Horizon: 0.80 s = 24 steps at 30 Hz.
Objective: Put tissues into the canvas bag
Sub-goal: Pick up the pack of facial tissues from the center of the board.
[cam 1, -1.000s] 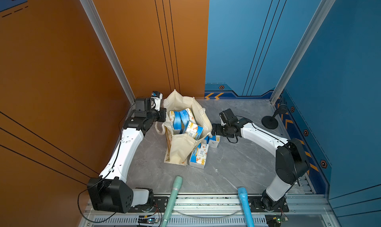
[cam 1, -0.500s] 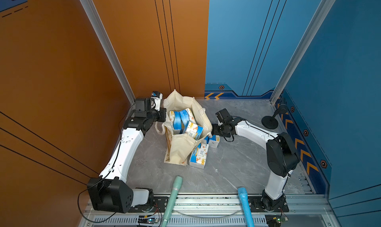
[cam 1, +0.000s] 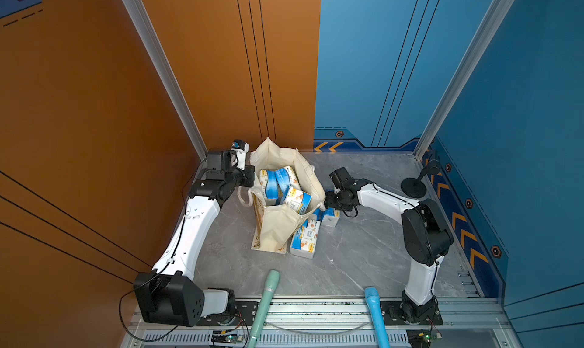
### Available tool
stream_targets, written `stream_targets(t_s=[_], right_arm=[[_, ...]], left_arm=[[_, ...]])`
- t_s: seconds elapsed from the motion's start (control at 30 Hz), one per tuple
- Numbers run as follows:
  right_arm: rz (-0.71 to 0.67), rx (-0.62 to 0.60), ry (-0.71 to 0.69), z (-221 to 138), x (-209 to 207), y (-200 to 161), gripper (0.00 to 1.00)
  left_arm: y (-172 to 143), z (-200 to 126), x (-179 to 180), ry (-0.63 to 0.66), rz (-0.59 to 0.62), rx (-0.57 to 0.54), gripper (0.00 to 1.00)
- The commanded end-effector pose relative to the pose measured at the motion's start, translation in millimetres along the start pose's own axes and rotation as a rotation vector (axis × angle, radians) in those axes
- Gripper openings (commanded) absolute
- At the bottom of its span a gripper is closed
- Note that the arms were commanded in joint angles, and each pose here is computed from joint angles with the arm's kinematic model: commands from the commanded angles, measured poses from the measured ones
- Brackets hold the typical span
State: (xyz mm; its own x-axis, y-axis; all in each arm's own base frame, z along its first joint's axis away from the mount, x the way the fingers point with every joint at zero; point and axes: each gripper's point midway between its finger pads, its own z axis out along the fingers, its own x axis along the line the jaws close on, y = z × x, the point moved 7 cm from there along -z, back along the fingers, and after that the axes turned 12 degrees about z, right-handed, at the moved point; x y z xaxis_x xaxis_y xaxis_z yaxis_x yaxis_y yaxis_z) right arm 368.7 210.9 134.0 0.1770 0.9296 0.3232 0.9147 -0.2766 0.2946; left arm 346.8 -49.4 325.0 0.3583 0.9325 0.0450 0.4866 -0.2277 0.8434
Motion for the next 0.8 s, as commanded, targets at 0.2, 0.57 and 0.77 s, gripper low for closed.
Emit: stream_targets(t_s=[0.2,0.57,0.77], right_arm=[[0.017,-0.055,-0.083,-33.9,-30.5,10.4,0.5],[-0.108,-0.413,0.024,-175.0,2.6,44.8,0.48],[-0.286,-0.631,0.288,-260.0,70.6,35.8,0.48]], left_arm=[[-6.6,5.4,2.5,-0.008,0.001,0.036,0.0],[-6.7,6.2,1.6,-0.014,0.001,0.038,0.0],[-6.7,6.3,1.5,-0.016,-0.001,0.038,0.0]])
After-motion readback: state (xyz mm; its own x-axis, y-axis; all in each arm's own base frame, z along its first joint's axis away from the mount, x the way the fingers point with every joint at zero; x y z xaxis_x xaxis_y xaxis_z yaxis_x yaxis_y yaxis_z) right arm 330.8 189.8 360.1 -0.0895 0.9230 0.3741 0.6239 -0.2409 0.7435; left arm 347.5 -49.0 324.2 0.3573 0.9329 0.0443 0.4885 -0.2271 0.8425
